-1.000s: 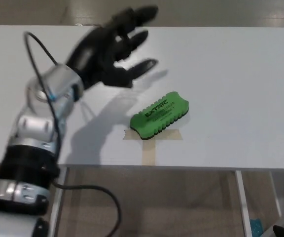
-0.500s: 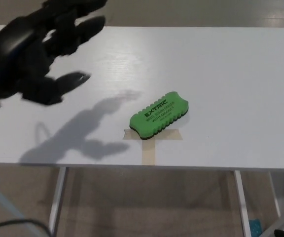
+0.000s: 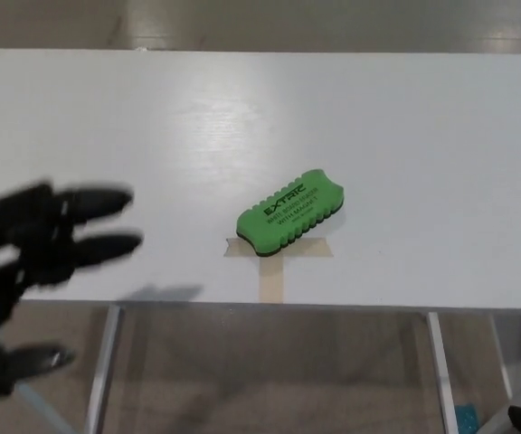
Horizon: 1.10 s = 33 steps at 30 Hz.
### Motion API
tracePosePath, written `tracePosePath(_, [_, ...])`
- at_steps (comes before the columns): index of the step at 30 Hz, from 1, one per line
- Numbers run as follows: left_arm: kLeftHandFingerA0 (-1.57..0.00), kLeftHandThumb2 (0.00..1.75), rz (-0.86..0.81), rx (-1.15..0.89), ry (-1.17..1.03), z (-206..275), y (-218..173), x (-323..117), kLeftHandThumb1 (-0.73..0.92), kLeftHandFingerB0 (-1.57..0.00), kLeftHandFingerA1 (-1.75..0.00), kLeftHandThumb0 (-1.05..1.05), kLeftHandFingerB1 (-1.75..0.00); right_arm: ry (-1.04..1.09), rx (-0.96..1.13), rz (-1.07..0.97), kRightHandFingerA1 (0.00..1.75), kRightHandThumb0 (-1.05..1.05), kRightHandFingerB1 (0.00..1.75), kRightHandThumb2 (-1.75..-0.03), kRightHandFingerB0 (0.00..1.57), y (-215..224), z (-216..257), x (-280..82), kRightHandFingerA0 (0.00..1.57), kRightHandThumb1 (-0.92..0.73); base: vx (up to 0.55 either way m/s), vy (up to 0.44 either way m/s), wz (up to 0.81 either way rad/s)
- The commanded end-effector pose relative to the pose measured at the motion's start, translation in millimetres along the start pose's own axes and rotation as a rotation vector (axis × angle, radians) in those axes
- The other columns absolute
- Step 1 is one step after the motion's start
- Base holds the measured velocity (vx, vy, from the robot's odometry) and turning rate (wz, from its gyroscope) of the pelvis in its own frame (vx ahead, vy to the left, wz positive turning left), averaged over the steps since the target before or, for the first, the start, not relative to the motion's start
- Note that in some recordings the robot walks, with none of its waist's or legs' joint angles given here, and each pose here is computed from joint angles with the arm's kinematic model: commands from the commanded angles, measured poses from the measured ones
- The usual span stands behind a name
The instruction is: Use the left hand to press on the green eraser and wipe the desk from center to the left and then back to center.
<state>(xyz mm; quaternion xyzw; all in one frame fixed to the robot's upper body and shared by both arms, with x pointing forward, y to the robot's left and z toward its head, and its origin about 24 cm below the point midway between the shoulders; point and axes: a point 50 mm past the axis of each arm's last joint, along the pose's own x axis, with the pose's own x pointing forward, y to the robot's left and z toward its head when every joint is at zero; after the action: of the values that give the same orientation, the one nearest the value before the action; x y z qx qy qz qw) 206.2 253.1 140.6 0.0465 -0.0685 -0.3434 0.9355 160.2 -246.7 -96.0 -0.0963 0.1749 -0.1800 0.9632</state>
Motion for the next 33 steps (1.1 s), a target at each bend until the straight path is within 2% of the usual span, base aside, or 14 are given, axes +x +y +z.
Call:
tracePosePath(1, [-0.29, 0.75, 0.101, -0.262, 0.178, -63.8, -16.0, -64.2, 0.41, -0.33, -0.44, -0.60, -0.45, -0.042, 0.029, -0.044, 0.46, -0.44, 0.39, -0.64, 0.57, -2.3, 7.4, 4.0, 0.74, -0.75, 0.00, 0.000, 0.00])
tracePosePath(6, [-0.32, 0.74, 0.227, -0.368, 0.331, -106.3, -14.1, -84.2, 0.39, -0.31, -0.45, -0.57, -0.43, -0.042, 0.025, -0.044, 0.45, -0.44, 0.39, -0.64, 0.56, -2.0, 7.0, 2.9, 0.74, -0.75, 0.00, 0.000, 0.00])
tracePosePath(7, [-0.37, 0.55, 0.238, -0.370, 0.350, -111.7, -13.6, -86.4, 0.48, -0.37, -0.35, -0.50, -0.32, -0.040, 0.023, -0.043, 0.45, -0.44, 0.39, -0.64, 0.56, -1.9, 6.5, 2.5, 0.74, -0.76, 0.00, 0.000, 0.00])
tracePosePath(11, [-0.39, 0.55, 0.307, -0.377, 0.467, -145.8, -10.5, -93.5, 0.48, -0.37, -0.35, -0.51, -0.32, -0.029, 0.028, -0.041, 0.46, -0.44, 0.38, -0.64, 0.56, -1.8, 4.0, 0.7, 0.75, -0.76, 0.00, 0.000, 0.00])
tracePosePath(19, [-0.41, 0.54, 0.439, -0.376, 0.573, -183.5, -4.8, -94.7, 0.48, -0.38, -0.37, -0.53, -0.32, -0.013, 0.025, -0.040, 0.47, -0.44, 0.38, -0.64, 0.56, 1.0, 0.9, -0.9, 0.75, -0.76, 0.00, 0.000, 0.00])
tracePosePath(20, [-0.42, 0.77, 0.481, -0.378, 0.594, -190.8, -5.7, -95.2, 0.37, -0.29, -0.52, -0.52, -0.43, -0.010, 0.021, -0.038, 0.47, -0.44, 0.38, -0.64, 0.56, 1.1, -0.4, -2.1, 0.76, -0.76, 0.00, 0.000, 0.00])
tracePosePath(31, [-0.39, 0.75, 0.652, -0.391, 0.694, -217.4, -13.0, -94.5, 0.38, -0.39, -0.50, -0.56, -0.46, 0.047, -0.020, -0.003, 0.48, -0.44, 0.38, -0.64, 0.56, 1.0, -11.3, -7.8, 0.75, -0.76, 0.00, 0.000, 0.00])
tracePosePath(32, [-0.44, 0.55, 0.651, -0.391, 0.695, -218.4, -13.9, -93.5, 0.46, -0.46, -0.39, -0.50, -0.34, 0.051, -0.018, -0.002, 0.48, -0.44, 0.38, -0.64, 0.56, 0.1, -11.8, -8.1, 0.75, -0.76, 0.00, 0.000, 0.00])
tracePosePath(33, [-0.44, 0.55, 0.650, -0.390, 0.696, -219.1, -14.5, -92.8, 0.46, -0.46, -0.39, -0.50, -0.34, 0.053, -0.017, -0.002, 0.48, -0.44, 0.38, -0.64, 0.56, -0.5, -12.2, -8.2, 0.75, -0.76, 0.00, 0.000, 0.00])
